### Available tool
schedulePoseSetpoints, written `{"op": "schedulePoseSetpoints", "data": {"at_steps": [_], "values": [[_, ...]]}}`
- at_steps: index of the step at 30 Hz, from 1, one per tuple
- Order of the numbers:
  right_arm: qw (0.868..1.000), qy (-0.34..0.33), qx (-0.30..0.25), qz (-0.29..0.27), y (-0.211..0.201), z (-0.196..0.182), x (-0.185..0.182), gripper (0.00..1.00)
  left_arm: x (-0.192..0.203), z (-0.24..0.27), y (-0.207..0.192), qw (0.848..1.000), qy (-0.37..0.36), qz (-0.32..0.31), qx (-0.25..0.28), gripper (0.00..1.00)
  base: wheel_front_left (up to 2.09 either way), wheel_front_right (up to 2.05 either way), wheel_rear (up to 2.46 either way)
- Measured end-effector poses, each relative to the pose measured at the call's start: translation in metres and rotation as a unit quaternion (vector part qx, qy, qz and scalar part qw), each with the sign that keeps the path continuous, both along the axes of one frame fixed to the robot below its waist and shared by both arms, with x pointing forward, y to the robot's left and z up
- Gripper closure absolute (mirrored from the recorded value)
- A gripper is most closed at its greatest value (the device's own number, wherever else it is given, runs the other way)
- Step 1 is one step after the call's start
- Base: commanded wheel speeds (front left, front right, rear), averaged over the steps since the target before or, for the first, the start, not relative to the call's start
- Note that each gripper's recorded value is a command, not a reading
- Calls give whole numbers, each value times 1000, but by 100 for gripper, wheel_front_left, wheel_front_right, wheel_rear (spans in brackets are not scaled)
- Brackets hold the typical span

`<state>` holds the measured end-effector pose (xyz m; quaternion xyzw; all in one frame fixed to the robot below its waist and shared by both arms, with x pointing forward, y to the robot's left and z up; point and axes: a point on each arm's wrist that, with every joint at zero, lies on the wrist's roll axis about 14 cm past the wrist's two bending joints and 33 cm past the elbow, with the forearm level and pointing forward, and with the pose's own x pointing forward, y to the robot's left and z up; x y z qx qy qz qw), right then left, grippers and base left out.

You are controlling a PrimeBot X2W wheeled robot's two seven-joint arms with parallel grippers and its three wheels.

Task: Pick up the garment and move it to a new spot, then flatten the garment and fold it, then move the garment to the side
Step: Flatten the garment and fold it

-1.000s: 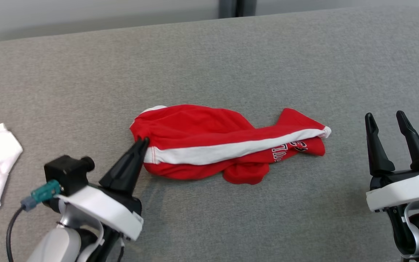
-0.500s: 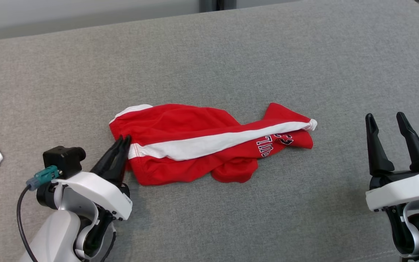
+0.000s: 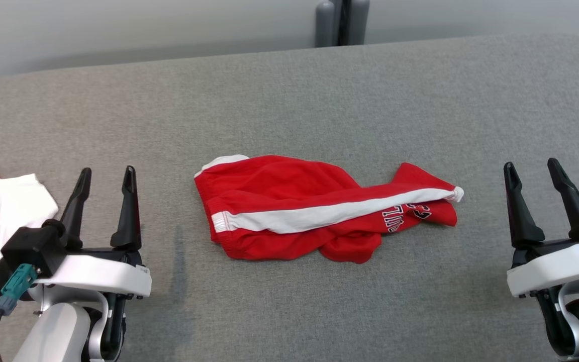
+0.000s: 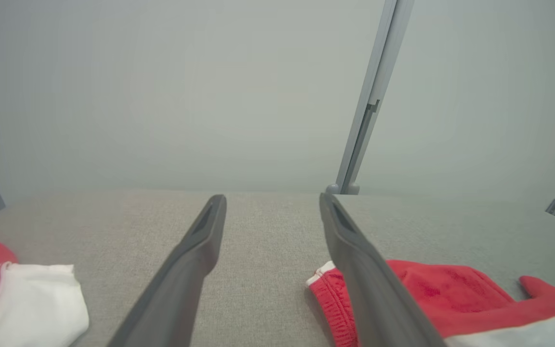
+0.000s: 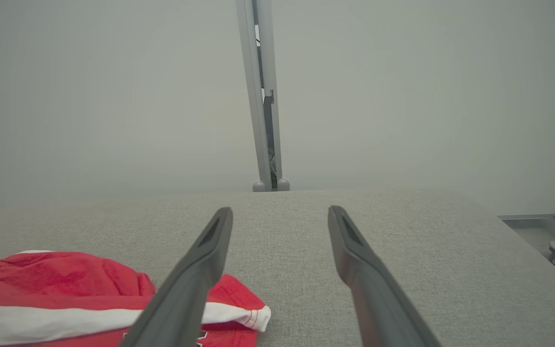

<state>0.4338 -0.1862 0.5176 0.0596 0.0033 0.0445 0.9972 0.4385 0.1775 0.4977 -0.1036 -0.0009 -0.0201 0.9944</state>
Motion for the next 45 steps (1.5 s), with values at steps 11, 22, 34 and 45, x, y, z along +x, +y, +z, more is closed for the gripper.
{"op": "schedulePoseSetpoints", "data": {"at_steps": [11, 22, 34, 45], "values": [[1000, -7, -8, 26, 17, 9, -10, 0, -32, 30, 22, 998, -44, 29, 47, 0, 0, 0, 0], [1000, 3, -7, 27, 18, 4, -10, 0, -32, 27, 6, 998, -27, 2, 54, 0, 0, 0, 0], [999, 35, -2, 24, 17, -19, -5, 0, -32, -49, -79, 974, 145, -171, 16, 0, 0, 0, 0], [998, 64, -3, 1, 1, -42, -4, 0, -22, -80, -99, 959, 194, -207, -11, 100, 0, 0, 0]]}}
